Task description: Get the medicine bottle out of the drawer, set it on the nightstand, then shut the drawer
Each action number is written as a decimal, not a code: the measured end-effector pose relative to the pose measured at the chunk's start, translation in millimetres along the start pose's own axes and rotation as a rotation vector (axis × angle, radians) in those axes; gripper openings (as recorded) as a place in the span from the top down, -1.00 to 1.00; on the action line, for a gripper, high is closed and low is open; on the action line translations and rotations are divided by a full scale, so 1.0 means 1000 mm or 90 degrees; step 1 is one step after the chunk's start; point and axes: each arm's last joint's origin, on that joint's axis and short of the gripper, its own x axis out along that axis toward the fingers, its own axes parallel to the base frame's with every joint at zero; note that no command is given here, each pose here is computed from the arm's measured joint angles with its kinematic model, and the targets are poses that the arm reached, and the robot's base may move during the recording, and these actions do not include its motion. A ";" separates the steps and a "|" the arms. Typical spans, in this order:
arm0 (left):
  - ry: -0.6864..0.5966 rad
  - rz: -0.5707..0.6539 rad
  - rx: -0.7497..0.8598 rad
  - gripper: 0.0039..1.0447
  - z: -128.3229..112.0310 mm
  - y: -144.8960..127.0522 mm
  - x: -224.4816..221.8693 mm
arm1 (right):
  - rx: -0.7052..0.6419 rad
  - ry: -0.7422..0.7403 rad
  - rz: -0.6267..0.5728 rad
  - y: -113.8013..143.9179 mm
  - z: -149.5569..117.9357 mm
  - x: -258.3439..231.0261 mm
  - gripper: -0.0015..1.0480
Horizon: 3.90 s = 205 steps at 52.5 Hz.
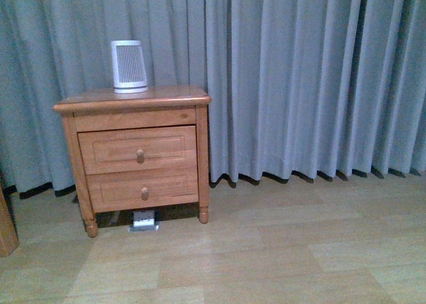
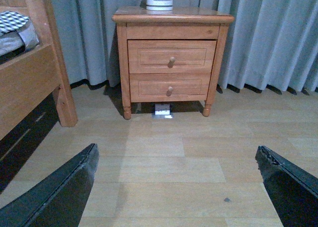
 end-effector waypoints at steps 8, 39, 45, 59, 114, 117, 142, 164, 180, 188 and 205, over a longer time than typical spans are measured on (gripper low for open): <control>0.000 0.000 0.000 -0.87 0.000 0.000 0.000 | 0.000 0.000 0.000 0.000 0.000 0.000 -0.87; 0.000 0.000 0.000 -0.87 0.000 0.000 0.000 | 0.000 0.000 0.000 0.000 0.000 0.000 -0.87; 0.000 0.000 0.000 -0.87 0.000 0.000 0.000 | 0.000 0.000 0.000 0.000 0.000 0.000 -0.87; 0.000 0.000 0.000 -0.87 0.000 0.000 0.000 | 0.000 0.000 0.000 0.000 0.000 0.000 -0.87; 0.082 -0.003 -0.088 -0.87 -0.016 -0.044 0.190 | 0.000 0.000 0.000 0.000 0.000 0.000 -0.87; 0.079 -0.003 -0.072 -0.87 -0.027 -0.049 0.206 | 0.000 0.000 0.000 0.000 0.000 0.000 -0.87; 0.078 0.030 -0.030 -0.87 -0.102 -0.062 0.305 | 0.000 0.000 0.000 0.000 0.000 0.000 -0.87; 0.067 0.062 0.025 -0.87 -0.128 -0.042 0.365 | 0.000 0.000 0.000 0.000 0.000 0.000 -0.87; 0.081 0.067 0.016 -0.87 -0.136 -0.030 0.388 | 0.000 0.000 0.000 0.000 0.000 0.000 -0.87; 0.086 0.072 0.008 -0.87 -0.139 -0.027 0.393 | 0.000 0.000 0.000 0.000 0.000 0.000 -0.87; 0.103 0.078 -0.009 -0.38 -0.139 -0.026 0.401 | 0.000 0.000 0.000 0.000 0.000 0.000 -0.87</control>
